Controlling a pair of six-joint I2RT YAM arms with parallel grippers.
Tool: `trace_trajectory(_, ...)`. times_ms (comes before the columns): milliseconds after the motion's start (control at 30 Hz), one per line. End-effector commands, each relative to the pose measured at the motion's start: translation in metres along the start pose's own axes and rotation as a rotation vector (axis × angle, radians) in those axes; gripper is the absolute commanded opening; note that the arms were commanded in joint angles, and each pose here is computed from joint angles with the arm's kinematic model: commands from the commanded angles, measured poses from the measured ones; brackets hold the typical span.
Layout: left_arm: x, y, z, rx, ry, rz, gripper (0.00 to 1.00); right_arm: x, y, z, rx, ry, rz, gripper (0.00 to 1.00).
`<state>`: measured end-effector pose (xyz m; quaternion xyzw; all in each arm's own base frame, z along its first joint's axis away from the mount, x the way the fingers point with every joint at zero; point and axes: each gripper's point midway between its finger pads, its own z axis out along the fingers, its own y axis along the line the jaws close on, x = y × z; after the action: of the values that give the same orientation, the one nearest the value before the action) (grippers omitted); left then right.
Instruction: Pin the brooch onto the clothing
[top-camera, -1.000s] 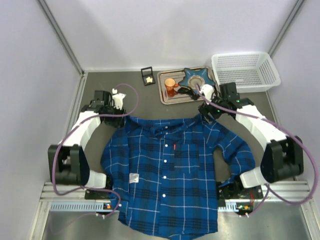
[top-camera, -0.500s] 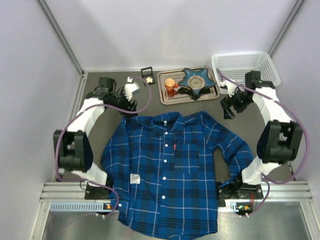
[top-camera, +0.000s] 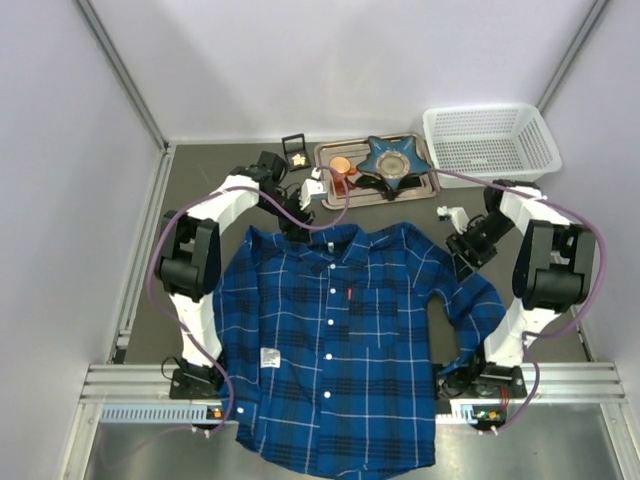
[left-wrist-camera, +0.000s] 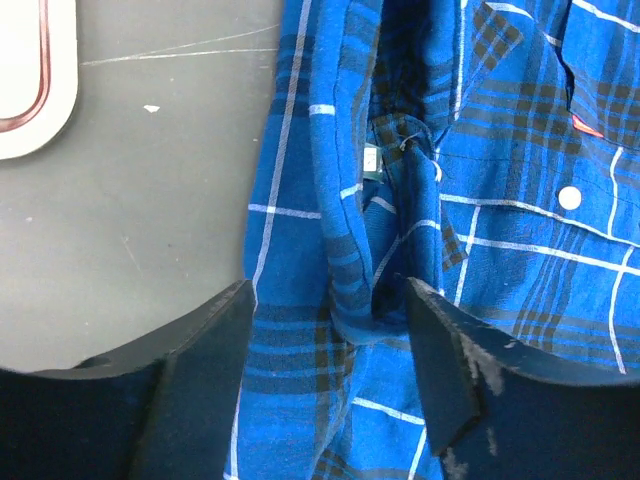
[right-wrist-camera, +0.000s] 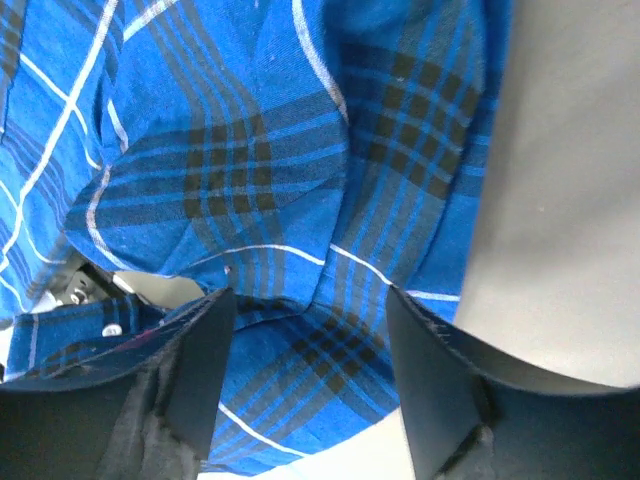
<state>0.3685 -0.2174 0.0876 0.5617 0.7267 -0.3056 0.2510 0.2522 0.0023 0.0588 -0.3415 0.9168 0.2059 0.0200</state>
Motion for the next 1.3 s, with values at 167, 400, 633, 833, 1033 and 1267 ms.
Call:
trace_trajectory(167,-0.022,0.012,0.004,0.015,-0.063,-0.052,0.15,-0.004,-0.019,0.006,0.039,0.022,0.054,0.0)
trace_trajectory(400,-0.049,0.091,-0.02,-0.216,-0.168,-0.164,0.0,-0.057,-0.082,-0.025,0.24,-0.059,0.071,0.0)
trace_trajectory(633,-0.034,0.152,-0.025,-0.415,-0.151,-0.273,0.0,-0.039,-0.074,-0.034,0.182,0.038,0.066,0.55)
trace_trajectory(833,-0.023,0.177,-0.03,-0.51,-0.158,-0.3,0.0,0.015,-0.029,-0.022,0.057,0.141,0.14,0.88)
trace_trajectory(1033,-0.021,0.176,-0.026,-0.499,-0.157,-0.302,0.0,0.032,-0.029,-0.017,0.02,0.177,0.232,0.87)
trace_trajectory(1267,-0.021,0.176,-0.029,-0.502,-0.159,-0.293,0.0,0.021,-0.031,-0.021,-0.032,0.163,0.256,0.0)
